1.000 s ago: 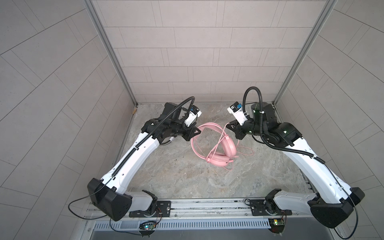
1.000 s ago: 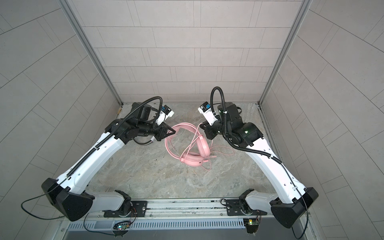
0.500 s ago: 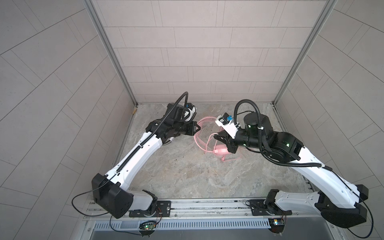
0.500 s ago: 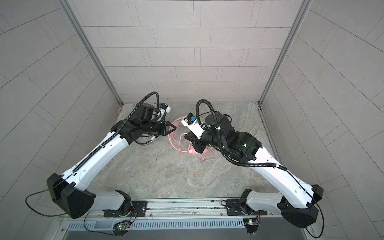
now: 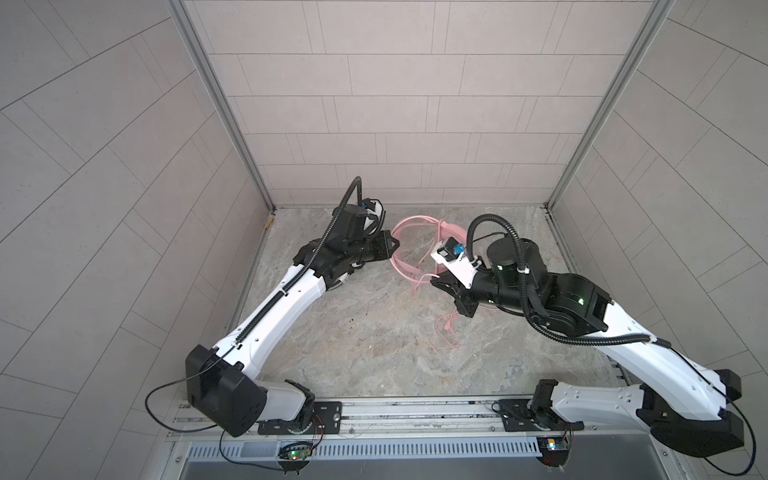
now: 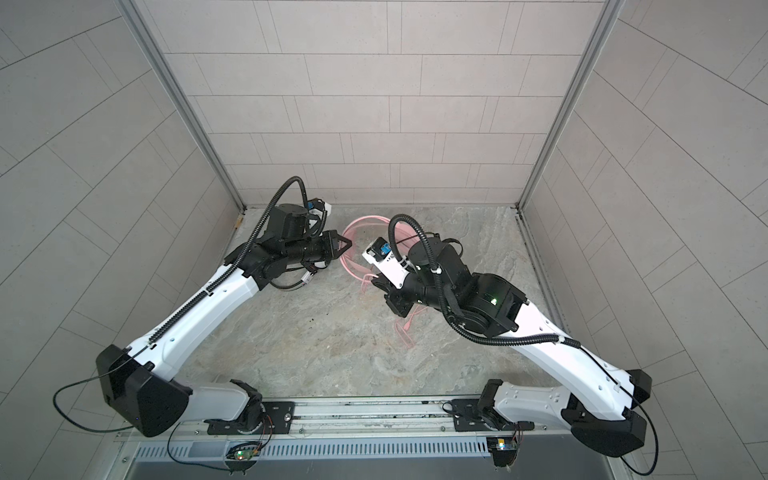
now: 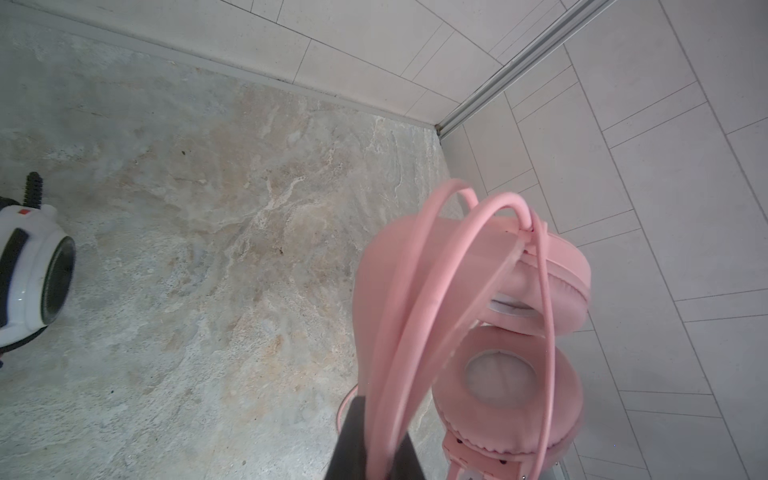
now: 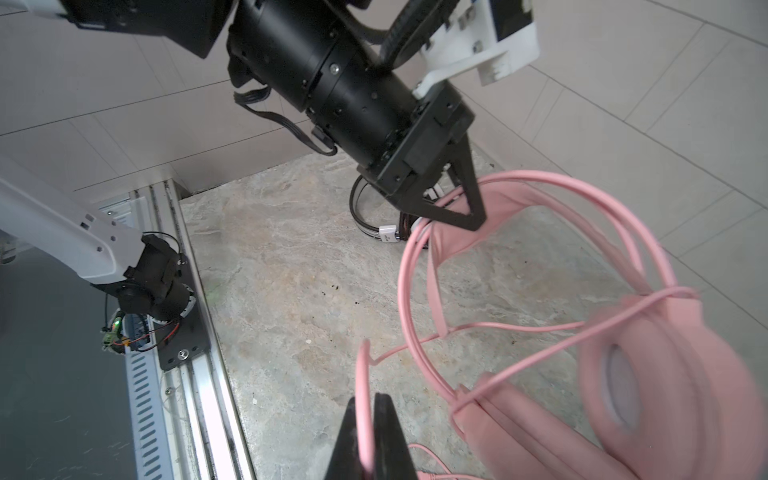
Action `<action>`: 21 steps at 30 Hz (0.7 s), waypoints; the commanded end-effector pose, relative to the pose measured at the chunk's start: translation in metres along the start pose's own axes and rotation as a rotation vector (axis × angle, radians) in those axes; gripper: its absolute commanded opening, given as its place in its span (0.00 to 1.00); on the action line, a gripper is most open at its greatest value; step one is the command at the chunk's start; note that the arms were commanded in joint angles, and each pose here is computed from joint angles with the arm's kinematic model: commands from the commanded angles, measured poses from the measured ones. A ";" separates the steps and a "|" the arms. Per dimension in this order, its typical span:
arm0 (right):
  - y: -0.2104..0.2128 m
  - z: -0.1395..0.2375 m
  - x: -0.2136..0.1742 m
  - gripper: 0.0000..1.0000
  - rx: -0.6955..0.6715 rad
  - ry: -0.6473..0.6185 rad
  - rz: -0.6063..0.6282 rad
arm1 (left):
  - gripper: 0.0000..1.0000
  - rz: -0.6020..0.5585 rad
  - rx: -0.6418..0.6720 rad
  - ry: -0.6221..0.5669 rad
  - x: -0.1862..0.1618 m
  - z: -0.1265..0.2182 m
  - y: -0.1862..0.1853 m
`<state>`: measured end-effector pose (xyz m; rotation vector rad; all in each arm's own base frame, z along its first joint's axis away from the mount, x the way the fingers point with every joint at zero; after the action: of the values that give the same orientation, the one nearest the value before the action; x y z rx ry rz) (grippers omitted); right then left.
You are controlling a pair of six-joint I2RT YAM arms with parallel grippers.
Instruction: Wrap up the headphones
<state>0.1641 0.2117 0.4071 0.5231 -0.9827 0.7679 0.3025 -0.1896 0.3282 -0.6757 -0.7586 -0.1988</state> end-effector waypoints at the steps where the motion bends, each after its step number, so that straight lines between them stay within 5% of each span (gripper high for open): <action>1: -0.009 0.036 0.016 0.00 -0.096 -0.080 0.051 | 0.00 -0.063 0.014 -0.058 0.010 0.014 0.000; 11: -0.022 0.063 0.034 0.00 -0.230 -0.117 0.109 | 0.00 -0.182 0.127 0.024 -0.011 0.015 0.018; 21: -0.037 0.046 0.047 0.00 -0.232 -0.112 0.087 | 0.00 -0.336 0.022 0.054 -0.023 0.028 0.004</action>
<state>0.1809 0.1708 0.4491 0.2880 -1.1154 0.7034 0.2824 -0.1690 0.3144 -0.4934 -0.7717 -0.4029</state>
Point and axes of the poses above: each gripper's point midway between its finger pads, its own z axis back along the fingers, its own y axis along the line the jaws close on, x = y × z, the point moved 7 cm from there along z, back along the fingers, and after that the axes turned 8 degrees about -z, right-handed, at the moved point
